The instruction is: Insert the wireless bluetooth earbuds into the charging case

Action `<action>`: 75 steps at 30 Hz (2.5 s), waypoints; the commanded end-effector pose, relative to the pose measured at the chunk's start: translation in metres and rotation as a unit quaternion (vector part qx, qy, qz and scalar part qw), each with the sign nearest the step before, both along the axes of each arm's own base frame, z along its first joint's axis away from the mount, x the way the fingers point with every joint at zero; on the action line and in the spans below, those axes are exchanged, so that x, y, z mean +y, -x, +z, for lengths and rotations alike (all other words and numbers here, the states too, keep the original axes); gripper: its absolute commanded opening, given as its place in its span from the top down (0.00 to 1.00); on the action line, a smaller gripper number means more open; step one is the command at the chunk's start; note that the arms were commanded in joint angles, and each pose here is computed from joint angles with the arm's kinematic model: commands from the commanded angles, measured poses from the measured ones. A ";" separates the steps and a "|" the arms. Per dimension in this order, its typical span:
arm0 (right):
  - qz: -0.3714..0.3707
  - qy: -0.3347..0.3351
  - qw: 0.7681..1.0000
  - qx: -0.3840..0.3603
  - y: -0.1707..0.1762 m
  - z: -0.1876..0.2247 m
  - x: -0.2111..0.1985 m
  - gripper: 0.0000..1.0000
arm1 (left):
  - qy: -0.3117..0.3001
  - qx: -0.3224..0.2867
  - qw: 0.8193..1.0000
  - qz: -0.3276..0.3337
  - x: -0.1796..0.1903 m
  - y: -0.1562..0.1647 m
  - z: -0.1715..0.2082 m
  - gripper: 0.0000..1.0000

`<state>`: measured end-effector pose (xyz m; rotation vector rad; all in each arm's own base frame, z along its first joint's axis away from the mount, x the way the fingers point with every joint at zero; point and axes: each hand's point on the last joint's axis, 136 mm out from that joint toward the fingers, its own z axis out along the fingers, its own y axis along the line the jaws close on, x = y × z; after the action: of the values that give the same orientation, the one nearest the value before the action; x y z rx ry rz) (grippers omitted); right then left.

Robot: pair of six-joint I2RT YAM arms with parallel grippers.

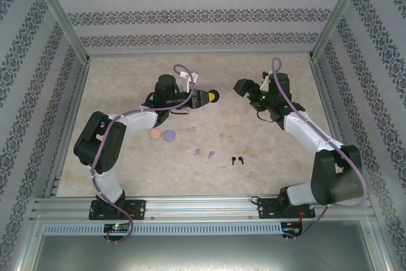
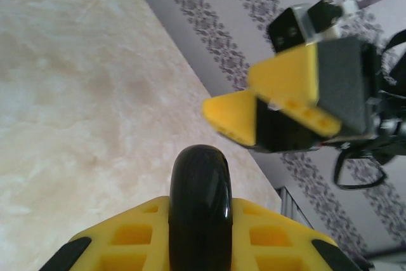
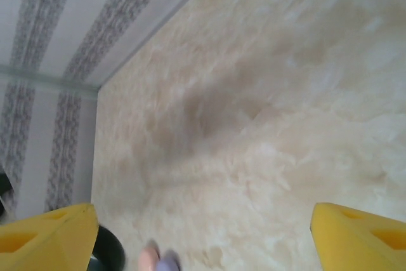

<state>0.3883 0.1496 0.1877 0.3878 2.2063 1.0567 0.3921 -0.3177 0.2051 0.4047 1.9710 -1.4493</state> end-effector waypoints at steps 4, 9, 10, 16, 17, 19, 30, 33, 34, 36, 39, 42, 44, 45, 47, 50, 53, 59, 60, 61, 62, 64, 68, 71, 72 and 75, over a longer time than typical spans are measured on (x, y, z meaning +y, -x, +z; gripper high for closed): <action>0.135 -0.016 0.982 -0.127 0.028 0.033 0.035 0.15 | -0.020 0.002 0.996 -0.084 0.002 0.024 0.011 1.00; 0.171 -0.019 0.977 -0.125 0.029 0.031 0.060 0.18 | -0.018 0.001 0.996 -0.087 0.001 0.023 0.016 1.00; 0.175 -0.019 0.976 -0.125 0.028 0.032 0.064 0.19 | -0.018 0.002 0.996 -0.086 0.001 0.023 0.016 1.00; 0.187 -0.019 0.976 -0.112 0.024 0.021 0.079 0.23 | -0.019 -0.003 0.996 -0.083 0.001 0.021 0.019 1.00; 0.188 -0.019 0.976 -0.109 0.024 0.019 0.080 0.24 | -0.019 -0.003 0.996 -0.082 0.001 0.021 0.019 1.00; 0.189 -0.017 0.977 -0.101 0.024 0.012 0.081 0.25 | -0.018 -0.007 0.997 -0.081 0.001 0.020 0.022 1.00; 0.140 -0.005 0.989 -0.038 0.015 -0.043 0.056 0.35 | 0.002 -0.033 0.997 -0.076 0.001 0.020 0.048 1.00; 0.128 -0.009 0.991 -0.029 0.016 -0.049 0.048 0.36 | 0.002 -0.036 0.997 -0.073 0.002 0.020 0.050 1.00; 0.125 -0.011 0.992 -0.027 0.017 -0.050 0.045 0.36 | 0.002 -0.037 0.997 -0.072 0.002 0.019 0.051 1.00; 0.122 -0.017 0.992 -0.028 0.019 -0.046 0.042 0.36 | 0.001 -0.037 0.997 -0.071 0.002 0.019 0.050 1.00; 0.123 -0.023 0.991 -0.038 0.024 -0.035 0.040 0.36 | 0.000 -0.036 0.997 -0.069 0.002 0.018 0.048 1.00; 0.140 -0.035 0.987 -0.066 0.030 -0.014 0.045 0.36 | 0.002 -0.035 0.997 -0.072 0.001 0.018 0.047 1.00; 0.157 -0.037 0.983 -0.089 0.034 0.000 0.048 0.36 | 0.005 -0.034 0.997 -0.075 0.000 0.018 0.047 1.00; 0.166 -0.037 0.981 -0.097 0.036 0.005 0.049 0.36 | 0.006 -0.033 0.996 -0.078 0.000 0.018 0.047 1.00; 0.184 -0.040 0.976 -0.112 0.038 0.015 0.053 0.38 | 0.009 -0.029 0.996 -0.084 -0.002 0.019 0.047 1.00; 0.199 -0.046 0.972 -0.119 0.038 0.021 0.057 0.41 | 0.014 -0.027 0.995 -0.090 -0.003 0.019 0.049 1.00; 0.208 -0.049 0.969 -0.122 0.036 0.024 0.062 0.42 | 0.017 -0.024 0.995 -0.093 -0.003 0.020 0.048 1.00; 0.222 -0.050 0.966 -0.124 0.033 0.027 0.073 0.46 | 0.020 -0.022 0.995 -0.093 -0.004 0.019 0.049 1.00; 0.223 -0.050 0.966 -0.124 0.032 0.027 0.074 0.46 | 0.021 -0.023 0.995 -0.093 -0.004 0.018 0.049 1.00; 0.223 -0.050 0.966 -0.124 0.031 0.027 0.075 0.47 | 0.021 -0.022 0.995 -0.094 -0.005 0.019 0.049 1.00; 0.224 -0.050 0.966 -0.123 0.031 0.026 0.075 0.48 | 0.021 -0.021 0.995 -0.094 -0.005 0.018 0.049 1.00; 0.223 -0.048 0.966 -0.120 0.029 0.024 0.076 0.49 | 0.021 -0.021 0.995 -0.094 -0.005 0.018 0.049 1.00; 0.223 -0.049 0.967 -0.113 0.026 0.019 0.077 0.51 | 0.022 -0.021 0.995 -0.093 -0.005 0.018 0.050 1.00; 0.227 -0.050 0.966 -0.111 0.026 0.017 0.080 0.53 | 0.022 -0.021 0.995 -0.093 -0.006 0.018 0.049 1.00; 0.228 -0.051 0.966 -0.108 0.026 0.015 0.081 0.54 | 0.022 -0.020 0.995 -0.093 -0.006 0.017 0.049 1.00; 0.232 -0.050 0.966 -0.106 0.026 0.013 0.083 0.55 | 0.022 -0.019 0.995 -0.094 -0.006 0.017 0.048 1.00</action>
<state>0.3605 0.2242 0.1904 -0.1384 2.1404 1.3721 0.3715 -0.3195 0.2321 0.5480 2.0000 -1.5744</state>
